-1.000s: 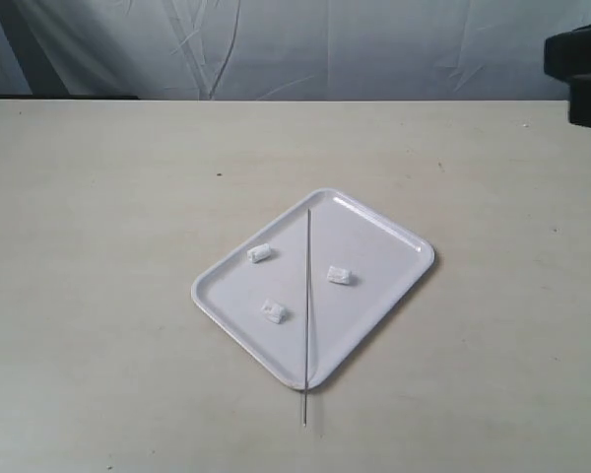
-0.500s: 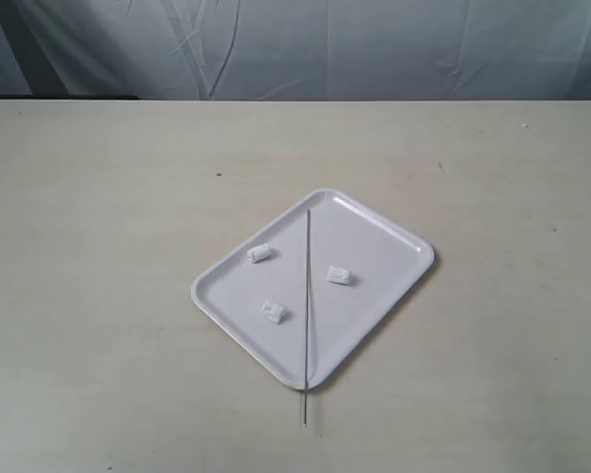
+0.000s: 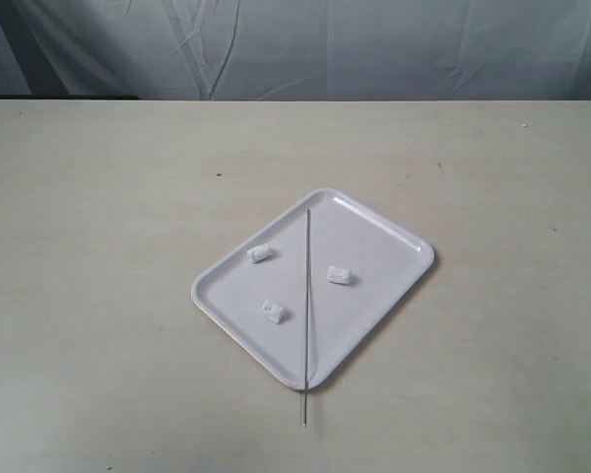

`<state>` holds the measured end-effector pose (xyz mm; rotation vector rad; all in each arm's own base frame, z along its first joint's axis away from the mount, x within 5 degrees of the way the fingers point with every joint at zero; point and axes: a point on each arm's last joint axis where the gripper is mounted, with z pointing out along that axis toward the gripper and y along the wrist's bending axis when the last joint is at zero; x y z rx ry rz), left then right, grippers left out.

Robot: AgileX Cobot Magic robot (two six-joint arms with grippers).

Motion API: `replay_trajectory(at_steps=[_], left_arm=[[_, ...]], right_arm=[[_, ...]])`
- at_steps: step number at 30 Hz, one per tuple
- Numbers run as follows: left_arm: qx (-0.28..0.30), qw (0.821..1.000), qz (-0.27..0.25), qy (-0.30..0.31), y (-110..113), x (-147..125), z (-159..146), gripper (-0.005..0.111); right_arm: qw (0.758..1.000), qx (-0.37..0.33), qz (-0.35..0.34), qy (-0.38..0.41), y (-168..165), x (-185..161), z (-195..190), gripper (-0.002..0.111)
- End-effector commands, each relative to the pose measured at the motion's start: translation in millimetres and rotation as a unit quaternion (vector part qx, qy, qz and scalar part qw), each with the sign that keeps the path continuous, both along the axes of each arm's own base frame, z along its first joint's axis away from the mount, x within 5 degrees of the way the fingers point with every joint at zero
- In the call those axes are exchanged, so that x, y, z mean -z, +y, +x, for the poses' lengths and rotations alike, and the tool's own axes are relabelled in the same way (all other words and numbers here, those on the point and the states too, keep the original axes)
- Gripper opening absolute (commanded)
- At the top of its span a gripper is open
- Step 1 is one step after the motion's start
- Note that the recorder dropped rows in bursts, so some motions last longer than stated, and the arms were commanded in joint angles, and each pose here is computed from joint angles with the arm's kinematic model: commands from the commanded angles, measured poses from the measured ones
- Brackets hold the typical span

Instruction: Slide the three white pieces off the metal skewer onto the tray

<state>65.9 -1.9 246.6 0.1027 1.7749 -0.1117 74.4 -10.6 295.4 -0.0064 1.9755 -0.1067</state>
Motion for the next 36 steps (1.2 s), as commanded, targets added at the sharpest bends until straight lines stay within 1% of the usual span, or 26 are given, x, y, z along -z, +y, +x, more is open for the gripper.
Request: replay_trajectory(at_steps=[1, 4, 7, 12, 15, 20, 21, 24, 26, 29, 33, 36], left_arm=[[0.021, 0.999, 0.036, -0.031, -4.0, 2.2, 3.8, 0.0], [0.029, 0.998, 0.043, -0.043, -5.5, 0.4, 4.0, 0.0], [0.047, 0.997, 0.035, -0.059, -9.0, -2.5, 3.7, 0.0], [0.047, 0.996, 0.032, -0.065, -9.4, -3.7, 3.6, 0.0], [0.022, 0.997, 0.034, -0.065, -5.9, -3.7, 4.1, 0.0], [-0.057, 0.995, 0.03, -0.08, 6.0, -6.3, -0.5, 0.0], [-0.078, 0.992, 0.029, -0.09, 9.1, -7.7, -3.5, 0.0], [-0.141, 0.98, 0.025, -0.141, 17.5, -13.2, -20.3, 0.0], [-0.17, 0.974, 0.026, -0.148, 20.6, -13.3, -24.7, 0.0], [-0.179, 0.971, 0.019, -0.155, 20.3, -15.2, -25.3, 0.0], [-0.172, 0.973, -0.002, -0.154, 18.9, -13.9, -24.4, 0.0], [-0.164, 0.975, -0.026, -0.146, 17.4, -7.1, -22.0, 0.0]], right_arm=[[1.0, 0.009, -0.006, -0.001, -2.1, 1.0, -0.8, 0.021], [1.0, 0.008, -0.005, 0.0, -2.1, 1.1, -0.9, 0.021], [1.0, 0.008, -0.005, 0.0, -2.1, 1.1, -0.9, 0.021], [1.0, 0.008, -0.004, 0.0, -2.0, 1.2, -0.9, 0.021], [1.0, 0.008, -0.004, 0.0, -2.0, 1.2, -0.9, 0.021], [1.0, 0.009, 0.004, -0.016, -4.6, -0.8, -7.1, 0.021], [1.0, 0.015, 0.012, -0.012, -6.2, 0.2, -10.0, 0.021], [0.999, 0.003, 0.032, 0.007, -3.2, 4.1, -15.3, 0.021], [1.0, -0.004, 0.016, 0.005, -2.0, 3.4, -15.3, 0.021], [1.0, -0.028, -0.004, -0.005, 2.3, 1.6, -14.9, 0.021], [0.999, -0.05, 0.0, 0.012, 8.2, 10.4, -16.7, 0.021], [0.997, -0.066, -0.02, -0.036, 10.8, 19.7, -14.5, 0.021]])
